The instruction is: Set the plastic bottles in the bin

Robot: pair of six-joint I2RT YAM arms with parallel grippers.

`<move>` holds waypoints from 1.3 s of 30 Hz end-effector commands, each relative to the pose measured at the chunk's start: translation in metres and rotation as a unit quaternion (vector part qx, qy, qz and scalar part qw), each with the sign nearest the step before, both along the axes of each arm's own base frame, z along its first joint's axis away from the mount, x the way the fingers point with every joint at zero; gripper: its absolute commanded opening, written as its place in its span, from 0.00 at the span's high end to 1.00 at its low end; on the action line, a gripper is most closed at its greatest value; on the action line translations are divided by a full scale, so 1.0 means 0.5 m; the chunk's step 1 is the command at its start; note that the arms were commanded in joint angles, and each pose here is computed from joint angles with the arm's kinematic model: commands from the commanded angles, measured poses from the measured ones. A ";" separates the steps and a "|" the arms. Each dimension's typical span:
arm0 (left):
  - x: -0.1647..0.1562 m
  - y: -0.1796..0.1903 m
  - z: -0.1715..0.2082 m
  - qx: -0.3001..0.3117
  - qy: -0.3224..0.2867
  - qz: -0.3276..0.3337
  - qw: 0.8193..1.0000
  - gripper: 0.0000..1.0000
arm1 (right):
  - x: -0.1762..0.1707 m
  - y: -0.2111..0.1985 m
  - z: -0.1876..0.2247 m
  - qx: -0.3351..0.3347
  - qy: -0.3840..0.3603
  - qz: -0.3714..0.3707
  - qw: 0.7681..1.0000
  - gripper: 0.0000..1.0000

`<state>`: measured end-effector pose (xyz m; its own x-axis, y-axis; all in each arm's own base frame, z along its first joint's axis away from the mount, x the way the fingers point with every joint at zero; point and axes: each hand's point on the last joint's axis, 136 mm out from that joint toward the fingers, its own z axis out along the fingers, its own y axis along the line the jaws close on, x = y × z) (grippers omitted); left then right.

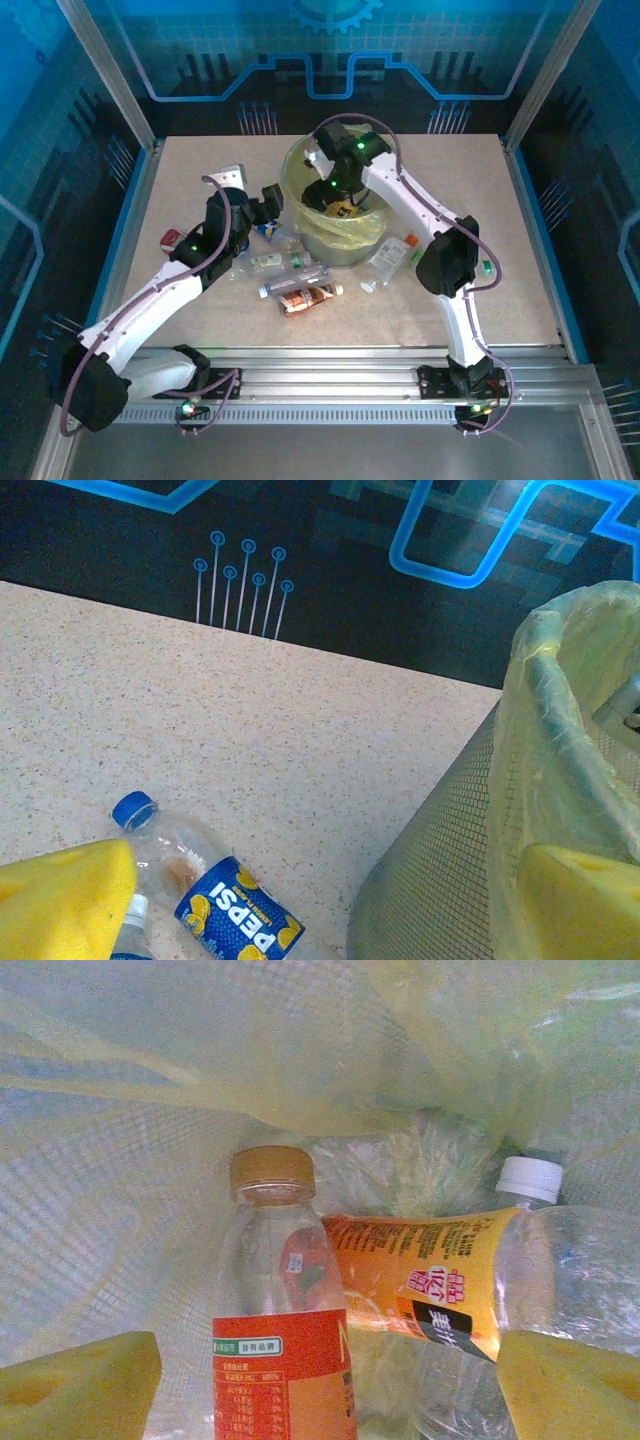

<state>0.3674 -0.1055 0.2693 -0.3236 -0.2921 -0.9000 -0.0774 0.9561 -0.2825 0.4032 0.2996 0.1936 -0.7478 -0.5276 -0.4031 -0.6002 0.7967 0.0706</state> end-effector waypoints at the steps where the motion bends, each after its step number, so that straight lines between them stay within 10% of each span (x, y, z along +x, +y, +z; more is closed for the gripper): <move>1: -0.003 0.011 0.009 -0.004 -0.007 0.010 1.000 0.01 | -0.018 -0.018 0.120 0.015 -0.059 -0.006 0.998 0.08; 19: -0.022 0.030 0.021 -0.002 -0.036 0.015 0.999 0.01 | -0.073 -0.333 0.290 0.029 -0.174 -0.267 0.947 0.00; 39: -0.005 0.021 0.001 -0.001 -0.024 0.010 1.000 0.01 | -0.267 -0.676 -0.054 0.079 0.036 -0.607 0.790 0.00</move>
<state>0.3615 -0.0968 0.2691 -0.2858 -0.3042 -0.9087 -0.0813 0.9525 -0.2933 0.2703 -0.0385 0.1825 -0.7200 0.5772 -0.3854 0.5567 0.8119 0.1758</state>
